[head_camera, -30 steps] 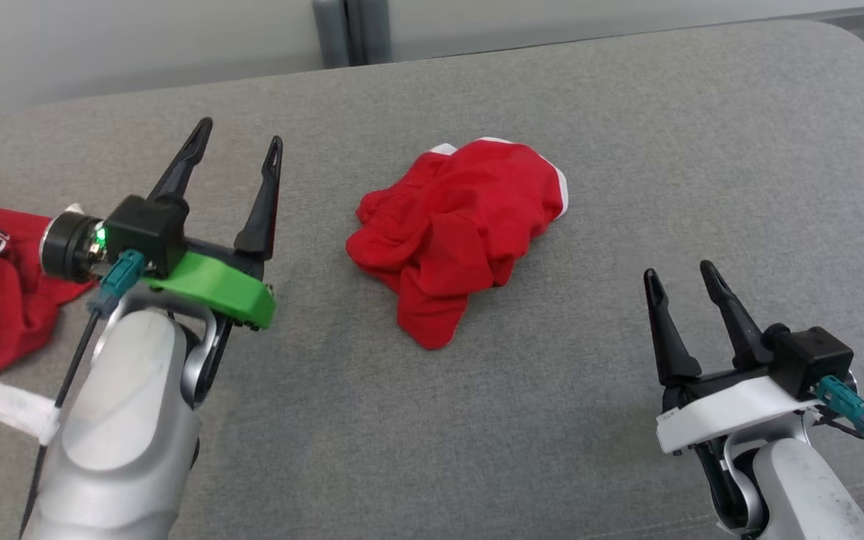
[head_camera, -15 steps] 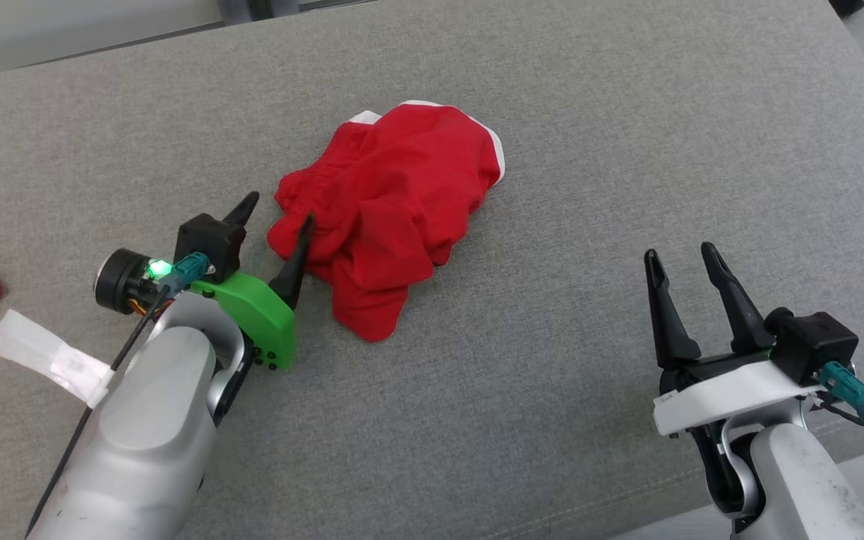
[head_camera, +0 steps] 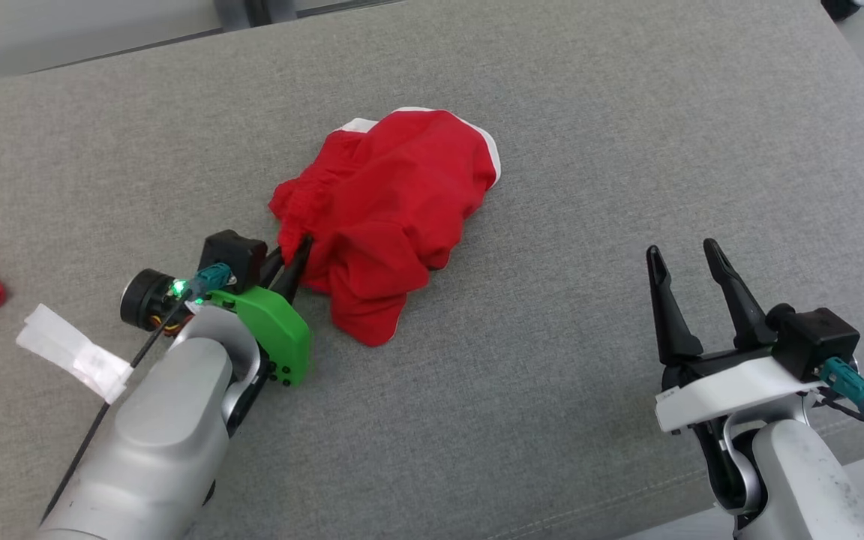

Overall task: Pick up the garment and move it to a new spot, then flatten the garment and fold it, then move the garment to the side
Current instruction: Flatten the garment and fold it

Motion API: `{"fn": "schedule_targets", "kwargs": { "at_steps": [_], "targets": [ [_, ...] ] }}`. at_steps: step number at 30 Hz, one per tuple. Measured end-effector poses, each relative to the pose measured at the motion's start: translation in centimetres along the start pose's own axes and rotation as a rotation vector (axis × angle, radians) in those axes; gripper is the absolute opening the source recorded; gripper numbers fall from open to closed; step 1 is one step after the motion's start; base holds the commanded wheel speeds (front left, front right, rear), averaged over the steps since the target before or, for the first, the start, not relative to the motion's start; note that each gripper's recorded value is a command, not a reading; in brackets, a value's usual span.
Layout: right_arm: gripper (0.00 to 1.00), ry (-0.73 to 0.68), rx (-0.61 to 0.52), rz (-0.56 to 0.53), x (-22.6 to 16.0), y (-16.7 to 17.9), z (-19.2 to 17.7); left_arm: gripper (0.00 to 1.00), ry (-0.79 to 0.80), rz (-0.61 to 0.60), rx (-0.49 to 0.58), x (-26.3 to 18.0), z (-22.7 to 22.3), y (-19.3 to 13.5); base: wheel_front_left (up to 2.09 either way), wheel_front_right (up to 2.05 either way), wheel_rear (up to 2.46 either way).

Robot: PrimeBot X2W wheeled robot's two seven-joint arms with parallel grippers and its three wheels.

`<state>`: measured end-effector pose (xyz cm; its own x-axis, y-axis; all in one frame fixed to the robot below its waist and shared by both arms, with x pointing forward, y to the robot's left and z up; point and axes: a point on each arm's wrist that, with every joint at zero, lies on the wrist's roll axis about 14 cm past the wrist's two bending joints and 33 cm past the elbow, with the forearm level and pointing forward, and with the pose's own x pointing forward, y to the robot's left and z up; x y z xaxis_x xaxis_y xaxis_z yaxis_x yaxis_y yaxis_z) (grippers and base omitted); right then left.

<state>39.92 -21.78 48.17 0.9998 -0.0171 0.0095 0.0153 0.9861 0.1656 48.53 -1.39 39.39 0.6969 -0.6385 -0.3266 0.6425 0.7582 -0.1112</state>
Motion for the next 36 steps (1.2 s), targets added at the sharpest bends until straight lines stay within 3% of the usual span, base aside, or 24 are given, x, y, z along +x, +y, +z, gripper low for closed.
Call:
{"fn": "schedule_targets", "kwargs": {
  "at_steps": [7,12,17,23,28,32,33,34,36],
  "targets": [
    [1.00,-0.001,0.003,0.031,-0.4,1.0,0.0,0.00,-0.144,0.115,0.015,-1.9,4.8,3.6,0.00,0.00,0.00],
    [1.00,0.001,0.014,0.072,-0.5,2.4,-0.1,0.00,-0.271,0.207,0.042,-5.6,7.9,5.5,0.00,0.00,0.00],
    [1.00,0.004,0.029,0.130,-0.4,4.5,-0.3,0.00,-0.276,0.314,0.011,-10.6,5.5,6.6,0.00,0.00,0.00],
    [1.00,0.002,0.035,0.196,0.2,6.7,-0.3,0.00,-0.164,0.409,-0.107,-15.8,-1.5,5.5,0.00,0.00,0.00],
    [1.00,0.004,0.034,0.230,0.6,7.7,-0.4,0.00,-0.098,0.416,-0.231,-17.2,-5.6,2.4,0.00,0.00,0.00],
    [1.00,0.010,0.034,0.241,0.7,8.0,-0.6,0.00,-0.082,0.402,-0.271,-17.1,-6.5,1.0,0.00,0.00,0.00],
    [1.00,0.011,0.034,0.243,0.8,8.1,-0.7,0.45,-0.085,0.406,-0.276,-17.1,-6.5,1.0,0.00,0.00,0.00],
    [1.00,0.012,0.034,0.243,0.8,8.1,-0.7,1.00,-0.094,0.414,-0.280,-17.1,-6.3,1.2,0.00,0.00,0.00],
    [1.00,0.014,0.037,0.245,0.8,8.2,-0.8,1.00,-0.124,0.434,-0.263,-17.2,-5.3,1.9,0.00,0.00,0.00]
  ]
}}
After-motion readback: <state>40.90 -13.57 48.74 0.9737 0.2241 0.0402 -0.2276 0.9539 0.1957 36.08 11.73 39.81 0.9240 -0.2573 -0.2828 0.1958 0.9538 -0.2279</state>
